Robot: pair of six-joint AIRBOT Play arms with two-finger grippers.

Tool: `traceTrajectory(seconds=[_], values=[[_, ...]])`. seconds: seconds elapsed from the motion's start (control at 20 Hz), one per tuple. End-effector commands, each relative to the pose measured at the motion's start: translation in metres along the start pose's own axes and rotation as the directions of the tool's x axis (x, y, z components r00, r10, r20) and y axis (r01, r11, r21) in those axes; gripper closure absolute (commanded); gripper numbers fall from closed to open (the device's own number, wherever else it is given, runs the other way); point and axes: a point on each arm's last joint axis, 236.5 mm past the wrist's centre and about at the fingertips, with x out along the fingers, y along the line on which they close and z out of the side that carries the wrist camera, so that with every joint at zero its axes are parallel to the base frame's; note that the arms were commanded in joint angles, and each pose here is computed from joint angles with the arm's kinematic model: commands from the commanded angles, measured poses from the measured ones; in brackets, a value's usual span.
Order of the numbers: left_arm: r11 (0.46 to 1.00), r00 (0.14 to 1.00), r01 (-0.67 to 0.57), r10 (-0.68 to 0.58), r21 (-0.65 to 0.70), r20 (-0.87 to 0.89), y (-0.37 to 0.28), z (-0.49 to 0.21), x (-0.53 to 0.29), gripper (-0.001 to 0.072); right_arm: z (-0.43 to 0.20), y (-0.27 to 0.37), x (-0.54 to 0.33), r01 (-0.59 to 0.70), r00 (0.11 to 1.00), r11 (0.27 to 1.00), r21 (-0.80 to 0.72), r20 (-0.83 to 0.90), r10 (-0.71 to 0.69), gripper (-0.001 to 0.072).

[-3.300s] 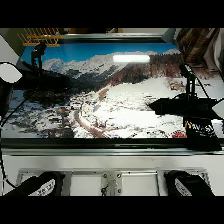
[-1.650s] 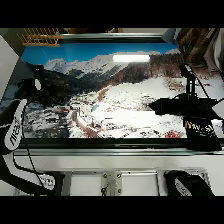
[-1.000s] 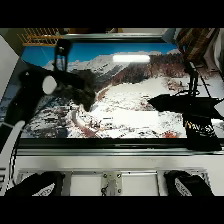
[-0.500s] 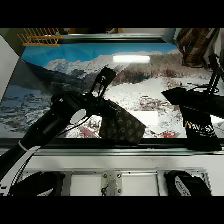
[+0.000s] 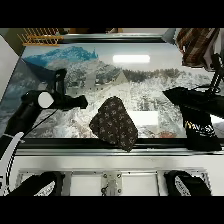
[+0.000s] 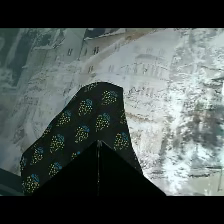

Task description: Fold the clothes and pants, and hang the long-sleeved shirts on hangers.

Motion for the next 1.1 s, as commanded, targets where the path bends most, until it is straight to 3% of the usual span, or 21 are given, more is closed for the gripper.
traceTrajectory(seconds=[0.0, 0.2, 0.4, 0.45, 0.5, 0.55, 0.85, 0.9, 1.0, 1.05], values=[[0.962, 0.985, 0.118, -0.145, -0.248, -0.097, 0.021, -0.052, 0.021, 0.0037, -0.001, -0.001, 0.001, 0.000, 1.000, 1.000, 0.003, -0.006, 0.000, 0.0705], [0.908, 0.927, 0.224, -0.311, -0.354, -0.210, -0.005, -0.100, 0.061, 0.0037, -0.003, -0.004, 0.005, 0.001, 1.000, 1.000, 0.012, -0.019, -0.001, 0.0705], [0.900, 0.873, 0.271, -0.379, -0.341, -0.307, -0.041, -0.120, 0.091, 0.0039, -0.005, -0.009, 0.012, 0.002, 0.999, 1.000, 0.028, -0.038, -0.001, 0.0705], [0.907, 0.869, 0.270, -0.374, -0.323, -0.324, -0.045, -0.120, 0.096, 0.0135, -0.008, -0.011, 0.015, 0.000, 0.999, 0.999, 0.037, -0.052, 0.001, 0.0705], [0.912, 0.869, 0.268, -0.367, -0.310, -0.331, -0.045, -0.117, 0.100, 0.0481, -0.012, -0.013, 0.020, 0.000, 0.997, 0.999, 0.048, -0.079, 0.004, 0.0705], [0.923, 0.877, 0.261, -0.349, -0.282, -0.331, -0.041, -0.109, 0.101, 0.0693, -0.020, -0.017, 0.026, 0.000, 0.993, 0.998, 0.058, -0.115, 0.006, 0.0705], [0.971, 0.934, 0.202, -0.230, -0.128, -0.272, 0.007, -0.043, 0.058, 0.0695, -0.080, -0.086, 0.106, 0.185, 0.913, 0.978, -0.092, -0.353, -0.206, 0.0703], [0.972, 0.939, 0.198, -0.224, -0.124, -0.260, 0.011, -0.037, 0.052, 0.0695, -0.088, -0.088, 0.126, 0.178, 0.908, 0.980, -0.087, -0.370, -0.198, 0.0640], [0.972, 0.945, 0.199, -0.225, -0.126, -0.239, 0.013, -0.030, 0.048, 0.0695, -0.106, -0.087, 0.168, 0.161, 0.908, 0.986, -0.032, -0.388, -0.160, 0.0141], [0.972, 0.945, 0.199, -0.225, -0.126, -0.238, 0.013, -0.030, 0.048, 0.0695, -0.115, -0.086, 0.188, 0.152, 0.906, 0.988, 0.014, -0.402, -0.134, 0.0093]])
